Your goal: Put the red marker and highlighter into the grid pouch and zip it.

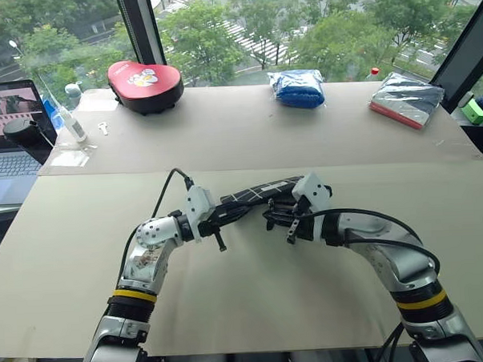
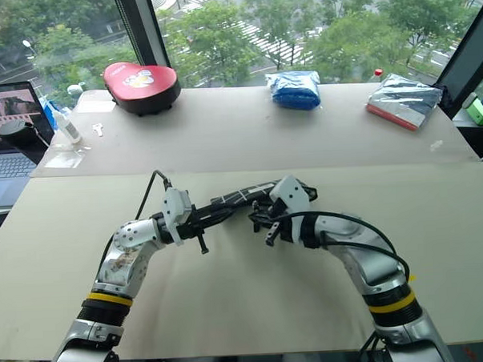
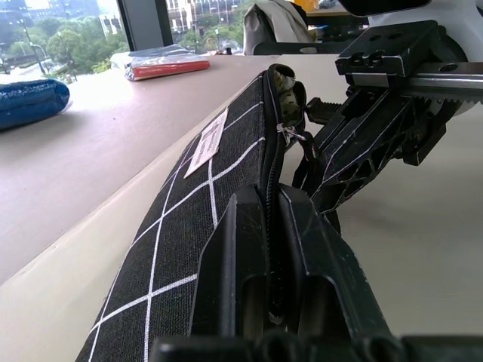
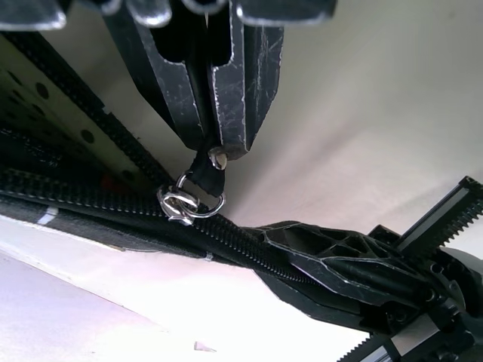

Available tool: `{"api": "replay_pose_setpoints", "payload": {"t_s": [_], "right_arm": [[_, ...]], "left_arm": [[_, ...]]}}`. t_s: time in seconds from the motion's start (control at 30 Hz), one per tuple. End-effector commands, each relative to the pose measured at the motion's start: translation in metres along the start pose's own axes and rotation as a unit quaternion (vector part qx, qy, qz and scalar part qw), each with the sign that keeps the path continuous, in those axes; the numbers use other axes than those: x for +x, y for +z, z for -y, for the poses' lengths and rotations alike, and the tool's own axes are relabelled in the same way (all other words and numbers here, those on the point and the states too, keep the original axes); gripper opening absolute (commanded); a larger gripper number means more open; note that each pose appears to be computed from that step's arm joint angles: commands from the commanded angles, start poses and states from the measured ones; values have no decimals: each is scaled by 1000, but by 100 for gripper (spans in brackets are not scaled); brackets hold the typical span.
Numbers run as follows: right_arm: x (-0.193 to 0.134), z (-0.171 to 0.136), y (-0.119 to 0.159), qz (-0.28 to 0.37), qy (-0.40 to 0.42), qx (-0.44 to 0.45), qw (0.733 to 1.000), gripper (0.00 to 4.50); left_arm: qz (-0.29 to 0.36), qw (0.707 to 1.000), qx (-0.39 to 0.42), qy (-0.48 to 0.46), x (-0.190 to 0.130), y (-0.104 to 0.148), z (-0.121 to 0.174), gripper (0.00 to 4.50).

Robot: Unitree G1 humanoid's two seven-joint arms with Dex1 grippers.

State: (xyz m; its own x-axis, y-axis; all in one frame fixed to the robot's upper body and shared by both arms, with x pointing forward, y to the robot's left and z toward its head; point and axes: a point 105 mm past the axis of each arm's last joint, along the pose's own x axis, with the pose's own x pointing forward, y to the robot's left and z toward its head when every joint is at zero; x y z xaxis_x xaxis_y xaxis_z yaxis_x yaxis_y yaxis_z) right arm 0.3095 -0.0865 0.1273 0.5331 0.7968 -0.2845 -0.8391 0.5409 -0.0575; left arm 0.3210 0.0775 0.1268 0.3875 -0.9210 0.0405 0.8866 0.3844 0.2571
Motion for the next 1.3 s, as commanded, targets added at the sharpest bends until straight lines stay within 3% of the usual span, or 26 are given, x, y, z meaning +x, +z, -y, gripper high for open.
{"api": "replay_pose_setpoints", "payload": {"t_s": [0.03, 0.37, 0.67, 0.77, 0.97, 1.1, 1.3], "right_arm": [[-28, 10, -1, -20, -11, -22, 1000, 6], [-108, 60, -30, -123, -103, -39, 986, 6], [-116, 79, -27, -103, -155, -32, 982, 6], [-114, 79, -20, -77, -150, -23, 985, 85], [-111, 49, -20, -60, -75, 28, 995, 295], [-119, 36, -22, -62, -39, 64, 995, 295], [-173, 55, -8, -59, -99, 40, 993, 295]], "left_arm": [[22, 1000, 21, -2, 3, 14, 0, 0], [21, 1000, 18, -1, 2, 13, 0, 0], [23, 1000, 16, -3, 3, 12, 0, 0], [23, 1000, 17, -4, 3, 12, 0, 0], [24, 1000, 17, -7, 4, 13, 0, 0], [25, 999, 17, -10, 4, 13, 0, 0], [6, 999, 34, -34, 3, 8, 4, 0]]}}
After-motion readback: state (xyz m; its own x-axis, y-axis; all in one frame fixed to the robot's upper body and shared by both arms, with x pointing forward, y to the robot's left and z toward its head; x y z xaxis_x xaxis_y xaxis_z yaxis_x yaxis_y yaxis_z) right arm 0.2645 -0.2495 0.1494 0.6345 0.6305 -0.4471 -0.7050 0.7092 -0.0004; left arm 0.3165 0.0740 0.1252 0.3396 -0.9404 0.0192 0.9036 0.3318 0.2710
